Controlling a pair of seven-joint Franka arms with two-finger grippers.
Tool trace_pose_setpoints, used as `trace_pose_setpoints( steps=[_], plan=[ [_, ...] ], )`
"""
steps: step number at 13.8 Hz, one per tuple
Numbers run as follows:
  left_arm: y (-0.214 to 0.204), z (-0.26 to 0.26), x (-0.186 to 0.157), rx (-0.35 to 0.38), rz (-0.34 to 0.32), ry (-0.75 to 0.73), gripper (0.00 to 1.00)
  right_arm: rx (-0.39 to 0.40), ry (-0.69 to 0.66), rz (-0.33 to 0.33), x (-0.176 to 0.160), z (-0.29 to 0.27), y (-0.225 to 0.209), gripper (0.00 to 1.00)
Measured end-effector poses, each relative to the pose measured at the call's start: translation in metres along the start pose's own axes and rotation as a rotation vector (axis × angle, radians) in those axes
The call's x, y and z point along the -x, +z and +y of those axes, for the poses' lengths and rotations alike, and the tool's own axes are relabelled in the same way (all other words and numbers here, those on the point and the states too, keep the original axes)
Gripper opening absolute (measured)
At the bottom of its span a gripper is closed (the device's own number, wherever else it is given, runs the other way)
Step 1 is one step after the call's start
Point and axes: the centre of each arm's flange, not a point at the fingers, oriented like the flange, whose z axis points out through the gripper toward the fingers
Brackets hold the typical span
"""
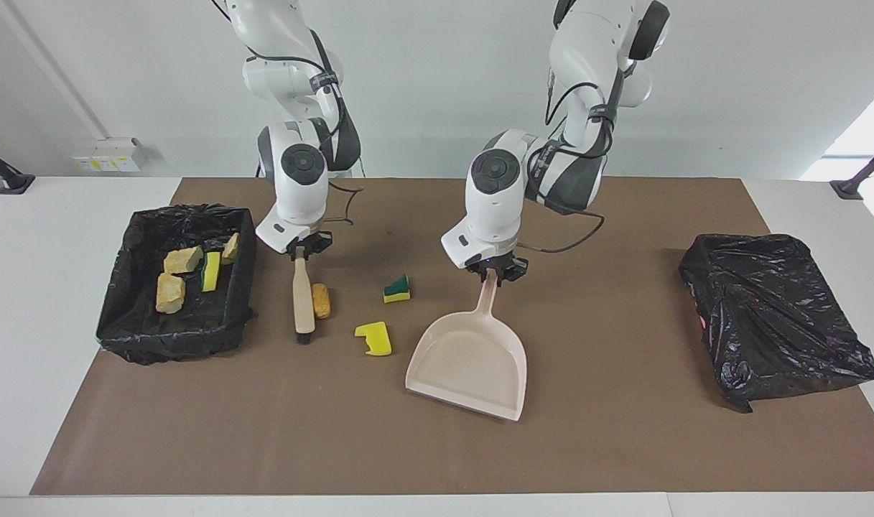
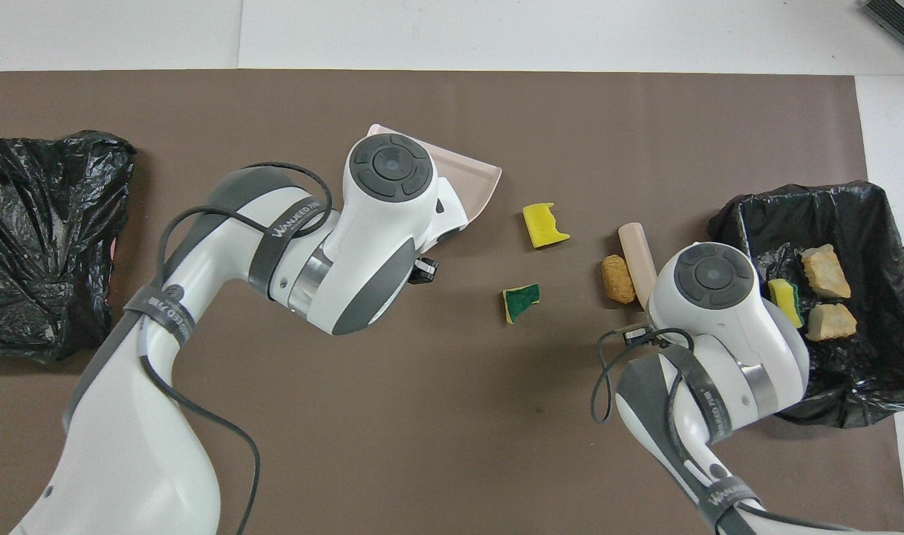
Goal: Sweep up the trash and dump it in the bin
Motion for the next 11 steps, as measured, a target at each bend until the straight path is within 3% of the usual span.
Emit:
trace_pose_setpoints(
  steps=[4, 7, 11],
  plan=[
    [-0.016, -0.064, 0.039, -0.011, -0.099, 0.19, 0.32, -0.113, 0.026, -0.008, -0.008, -0.04, -0.009, 0.26],
    [-0.005, -0.102, 0.082, -0.014, -0.158, 0.349, 0.32, -0.139, 0.014, -0.015, -0.01, -0.062, -0.01, 0.26],
    [0.019, -0.106, 0.134, -0.004, -0.213, 0.52, 0.32, -0.239, 0.034, -0.029, -0.007, -0.1, -0.013, 0.26]
  ],
)
